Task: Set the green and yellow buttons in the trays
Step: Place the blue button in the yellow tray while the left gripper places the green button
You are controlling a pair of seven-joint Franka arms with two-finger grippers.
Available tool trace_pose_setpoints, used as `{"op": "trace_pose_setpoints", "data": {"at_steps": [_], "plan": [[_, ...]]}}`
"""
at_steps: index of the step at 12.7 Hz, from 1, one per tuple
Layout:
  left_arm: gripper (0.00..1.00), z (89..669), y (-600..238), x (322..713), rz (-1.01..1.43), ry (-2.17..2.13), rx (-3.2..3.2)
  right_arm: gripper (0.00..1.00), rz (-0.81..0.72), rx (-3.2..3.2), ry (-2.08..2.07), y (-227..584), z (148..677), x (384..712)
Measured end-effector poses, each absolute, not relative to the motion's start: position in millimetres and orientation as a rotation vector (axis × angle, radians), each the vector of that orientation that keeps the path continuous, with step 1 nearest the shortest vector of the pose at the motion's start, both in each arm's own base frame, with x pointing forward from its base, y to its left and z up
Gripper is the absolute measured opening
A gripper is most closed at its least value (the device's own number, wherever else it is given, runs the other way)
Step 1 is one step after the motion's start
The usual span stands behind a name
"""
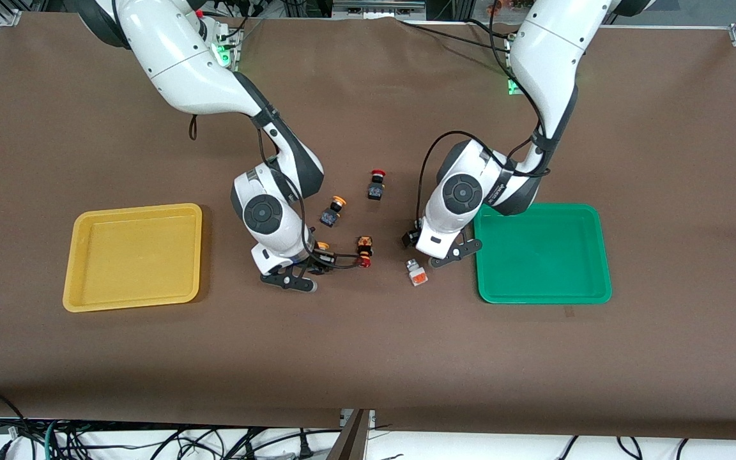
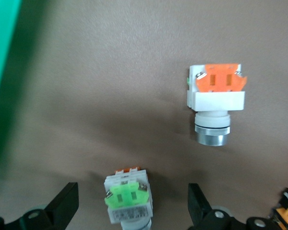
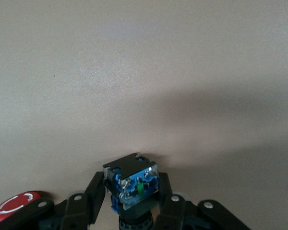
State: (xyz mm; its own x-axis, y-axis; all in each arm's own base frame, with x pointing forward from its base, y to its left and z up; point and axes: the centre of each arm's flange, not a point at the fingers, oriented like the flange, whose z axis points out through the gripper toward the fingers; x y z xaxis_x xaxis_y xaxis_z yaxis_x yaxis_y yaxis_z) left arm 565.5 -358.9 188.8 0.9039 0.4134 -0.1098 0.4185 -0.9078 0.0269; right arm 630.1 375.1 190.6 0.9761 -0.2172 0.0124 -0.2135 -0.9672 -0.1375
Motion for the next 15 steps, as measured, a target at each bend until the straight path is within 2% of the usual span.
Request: {"op": "trace_pose_setpoints", "data": {"at_steps": [2,6,7,10,13,15], "plan": [[0.94,177,-358,557,-0.151,0.657,3.017,0.49,-0.016,-3.009,0.299,372,193,630],[0.48,173,-360,550,-0.158,0.645,3.025,0.49,0.093,-3.088,0.137,333,232,641],[0.41,177,-360,552,-0.153,0.646,3.024,0.49,0.142,-3.106,0.067,313,250,645],[0.41,222,-347,562,-0.211,0.632,3.071,0.49,0.241,-3.126,-0.185,228,285,656],[0.41,286,-286,598,-0.268,0.571,3.096,0.49,0.313,-3.124,-0.387,131,262,646],[0.41,290,-216,625,-0.286,0.46,3.112,0.49,0.316,-3.108,-0.506,81,236,636]]}}
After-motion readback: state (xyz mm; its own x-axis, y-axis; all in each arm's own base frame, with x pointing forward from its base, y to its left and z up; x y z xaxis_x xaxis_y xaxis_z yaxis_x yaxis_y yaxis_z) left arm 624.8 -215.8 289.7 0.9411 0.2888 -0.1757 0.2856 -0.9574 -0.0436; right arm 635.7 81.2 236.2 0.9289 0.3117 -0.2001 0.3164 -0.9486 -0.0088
